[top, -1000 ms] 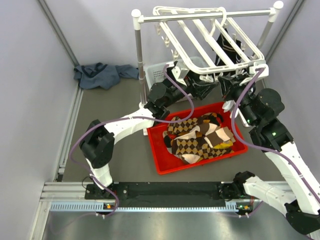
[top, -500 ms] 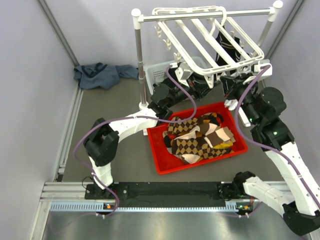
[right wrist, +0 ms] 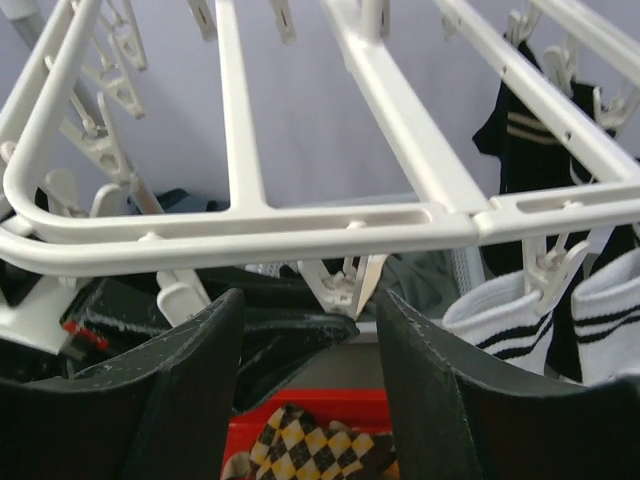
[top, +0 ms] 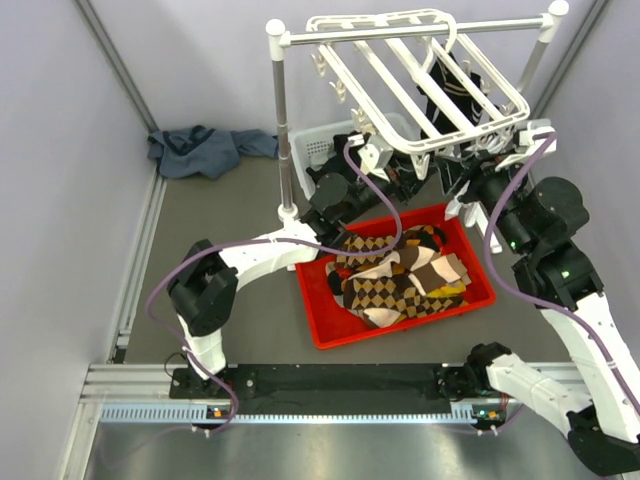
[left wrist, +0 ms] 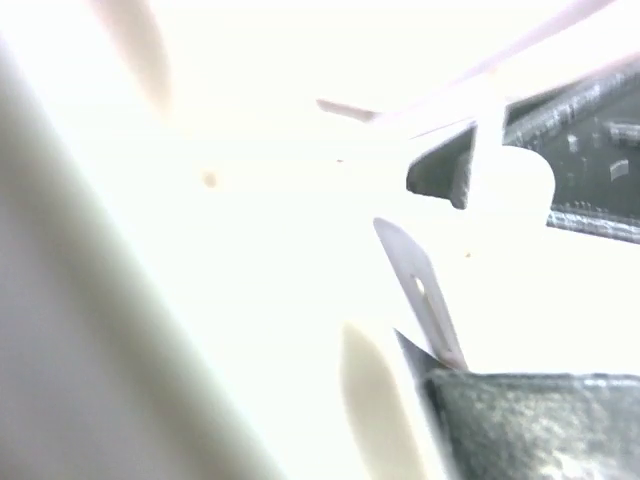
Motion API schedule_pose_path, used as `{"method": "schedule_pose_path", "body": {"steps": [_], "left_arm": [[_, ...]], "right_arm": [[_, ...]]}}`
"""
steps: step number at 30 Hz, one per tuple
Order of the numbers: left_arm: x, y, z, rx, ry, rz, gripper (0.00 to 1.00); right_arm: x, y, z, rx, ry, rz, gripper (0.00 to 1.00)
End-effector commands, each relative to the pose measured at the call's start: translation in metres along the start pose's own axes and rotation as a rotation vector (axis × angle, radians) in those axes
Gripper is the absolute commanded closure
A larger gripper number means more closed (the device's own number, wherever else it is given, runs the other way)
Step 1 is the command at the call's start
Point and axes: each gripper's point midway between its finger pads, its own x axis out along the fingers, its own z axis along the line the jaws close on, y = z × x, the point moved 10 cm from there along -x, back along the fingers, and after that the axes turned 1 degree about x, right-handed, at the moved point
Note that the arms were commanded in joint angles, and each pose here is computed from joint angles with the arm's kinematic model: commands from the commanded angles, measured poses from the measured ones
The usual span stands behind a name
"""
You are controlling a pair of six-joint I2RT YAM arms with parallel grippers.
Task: Clip the socks to the hanger
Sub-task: Open the clamp at the hanger.
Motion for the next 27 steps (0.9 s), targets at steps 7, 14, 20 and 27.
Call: {"method": "schedule_pose_path", "body": {"steps": [7,14,20,27], "left_arm": [[0.002,-0.018,-0.016,0.112,-0.071,0.015,1.0],[0.003,-0.018,-0.018,0.116,-0.078,0.024,1.0],[0.004,-0.016,-0.021,0.118,-0.076,0.038,1.0],[0.004,-0.015,-0.023,0.122,-0.075,0.047,1.0]], "right_arm": [[0.006,-0.019,-0.007,-0.085,0.083,-0.076,0.43],[0.011,-0.009,-0.008,-0.091,0.079,-0.053,0.42],[0.017,-0.007,-0.005,-0.082,0.05,-0.041,0.42],[0.02,0.0,-0.004,-0.055,0.044,-0.02,0.42]]}}
